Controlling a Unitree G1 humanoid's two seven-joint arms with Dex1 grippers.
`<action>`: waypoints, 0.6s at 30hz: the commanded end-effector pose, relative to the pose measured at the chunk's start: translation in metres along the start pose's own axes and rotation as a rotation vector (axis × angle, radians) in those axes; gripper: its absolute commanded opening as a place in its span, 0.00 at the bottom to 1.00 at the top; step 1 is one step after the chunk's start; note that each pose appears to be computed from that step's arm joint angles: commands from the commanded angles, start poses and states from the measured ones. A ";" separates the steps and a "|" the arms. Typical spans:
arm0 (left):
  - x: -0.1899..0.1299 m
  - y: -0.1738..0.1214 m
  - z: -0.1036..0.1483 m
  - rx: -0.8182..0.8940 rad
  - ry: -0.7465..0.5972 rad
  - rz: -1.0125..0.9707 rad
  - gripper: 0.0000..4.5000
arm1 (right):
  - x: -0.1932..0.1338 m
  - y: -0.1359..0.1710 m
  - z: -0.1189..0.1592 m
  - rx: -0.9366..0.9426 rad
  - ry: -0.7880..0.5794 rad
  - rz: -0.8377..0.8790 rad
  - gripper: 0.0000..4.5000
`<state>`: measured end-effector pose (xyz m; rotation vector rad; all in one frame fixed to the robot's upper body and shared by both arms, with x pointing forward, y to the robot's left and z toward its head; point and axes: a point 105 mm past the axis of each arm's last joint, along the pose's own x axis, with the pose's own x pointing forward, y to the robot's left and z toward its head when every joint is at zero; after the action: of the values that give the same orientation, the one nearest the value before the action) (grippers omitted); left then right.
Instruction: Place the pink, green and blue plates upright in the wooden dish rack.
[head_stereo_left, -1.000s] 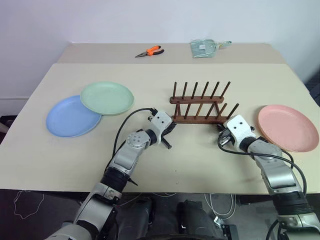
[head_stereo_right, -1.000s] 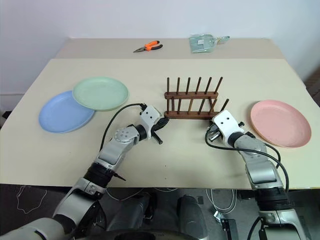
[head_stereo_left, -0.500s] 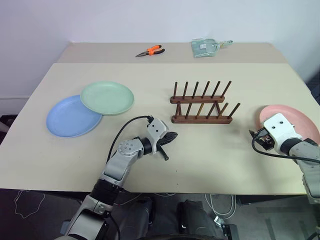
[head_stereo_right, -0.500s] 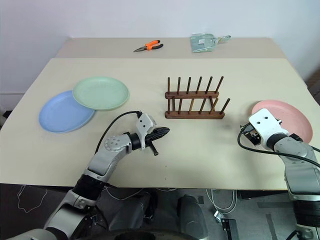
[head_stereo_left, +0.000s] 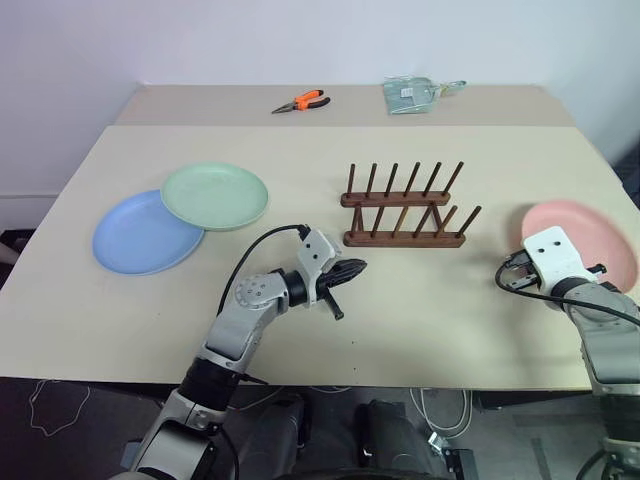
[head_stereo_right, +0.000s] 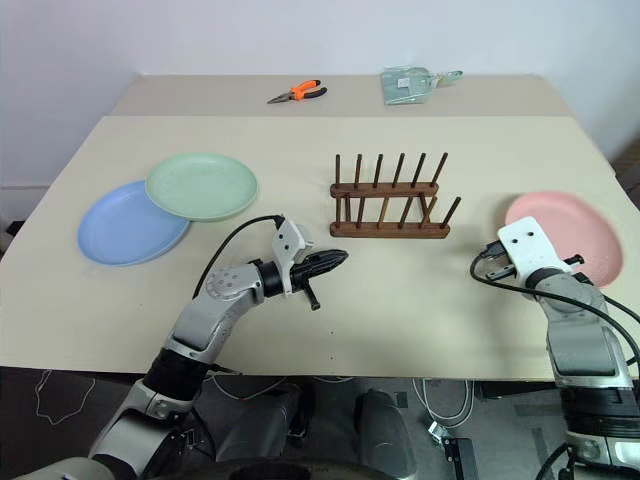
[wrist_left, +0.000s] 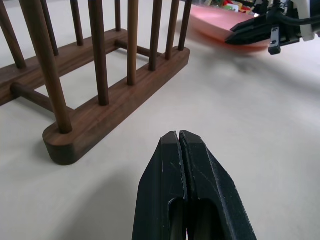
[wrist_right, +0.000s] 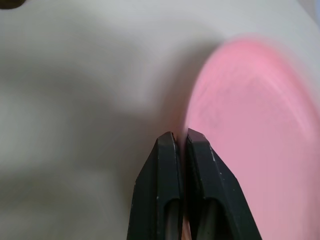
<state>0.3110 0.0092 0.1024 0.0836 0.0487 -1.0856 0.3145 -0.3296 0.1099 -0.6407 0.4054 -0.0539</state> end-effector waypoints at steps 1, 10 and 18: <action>-0.003 0.000 0.013 0.019 -0.048 -0.001 0.00 | -0.005 -0.018 0.032 -0.027 -0.130 -0.056 0.01; -0.013 0.009 0.017 0.020 -0.068 0.035 0.00 | -0.092 -0.022 0.200 0.547 -0.935 0.444 0.01; -0.017 0.011 0.018 0.021 -0.075 0.044 0.00 | -0.112 0.001 0.219 0.756 -0.992 0.747 0.01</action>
<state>0.3169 0.0314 0.1073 0.0592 0.0343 -1.0281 0.2999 -0.1837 0.3011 0.2912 -0.3337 0.7582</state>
